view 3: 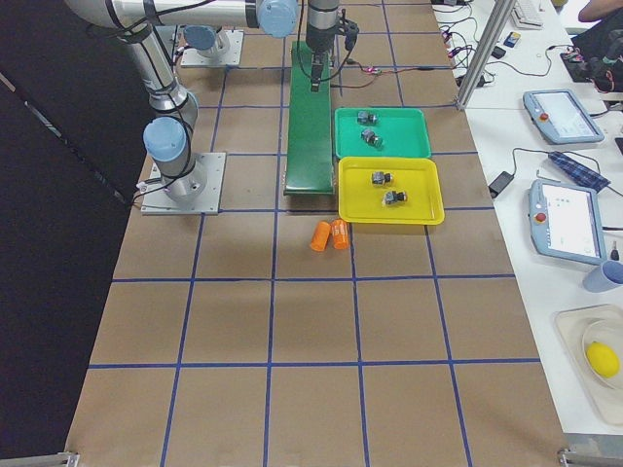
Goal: Sort buttons by color to trays
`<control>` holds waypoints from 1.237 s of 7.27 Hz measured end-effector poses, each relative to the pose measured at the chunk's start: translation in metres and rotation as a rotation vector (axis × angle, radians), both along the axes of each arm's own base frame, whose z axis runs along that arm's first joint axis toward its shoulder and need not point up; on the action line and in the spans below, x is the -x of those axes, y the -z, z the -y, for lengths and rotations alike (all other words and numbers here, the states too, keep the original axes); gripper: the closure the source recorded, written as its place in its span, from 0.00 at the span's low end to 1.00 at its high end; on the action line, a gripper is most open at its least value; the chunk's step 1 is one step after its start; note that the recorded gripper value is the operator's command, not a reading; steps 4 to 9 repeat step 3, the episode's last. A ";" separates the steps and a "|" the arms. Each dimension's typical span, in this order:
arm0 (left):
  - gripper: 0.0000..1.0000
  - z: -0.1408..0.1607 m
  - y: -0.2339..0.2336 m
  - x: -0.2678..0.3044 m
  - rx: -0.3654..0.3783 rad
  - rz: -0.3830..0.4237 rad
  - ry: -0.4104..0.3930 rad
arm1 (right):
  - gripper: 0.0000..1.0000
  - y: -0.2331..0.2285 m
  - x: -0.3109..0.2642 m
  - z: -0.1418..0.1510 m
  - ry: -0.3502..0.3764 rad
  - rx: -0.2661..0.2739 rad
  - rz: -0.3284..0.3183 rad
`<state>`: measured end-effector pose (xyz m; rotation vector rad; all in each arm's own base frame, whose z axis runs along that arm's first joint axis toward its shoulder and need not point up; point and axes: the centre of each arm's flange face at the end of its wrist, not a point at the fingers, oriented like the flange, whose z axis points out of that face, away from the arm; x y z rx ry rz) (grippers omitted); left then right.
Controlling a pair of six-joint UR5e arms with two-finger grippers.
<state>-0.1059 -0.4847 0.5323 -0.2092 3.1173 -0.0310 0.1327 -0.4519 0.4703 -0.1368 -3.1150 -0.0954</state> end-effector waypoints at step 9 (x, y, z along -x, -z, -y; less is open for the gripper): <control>0.00 0.001 0.001 0.001 -0.002 0.000 0.001 | 0.00 0.000 0.000 -0.001 0.003 0.000 0.001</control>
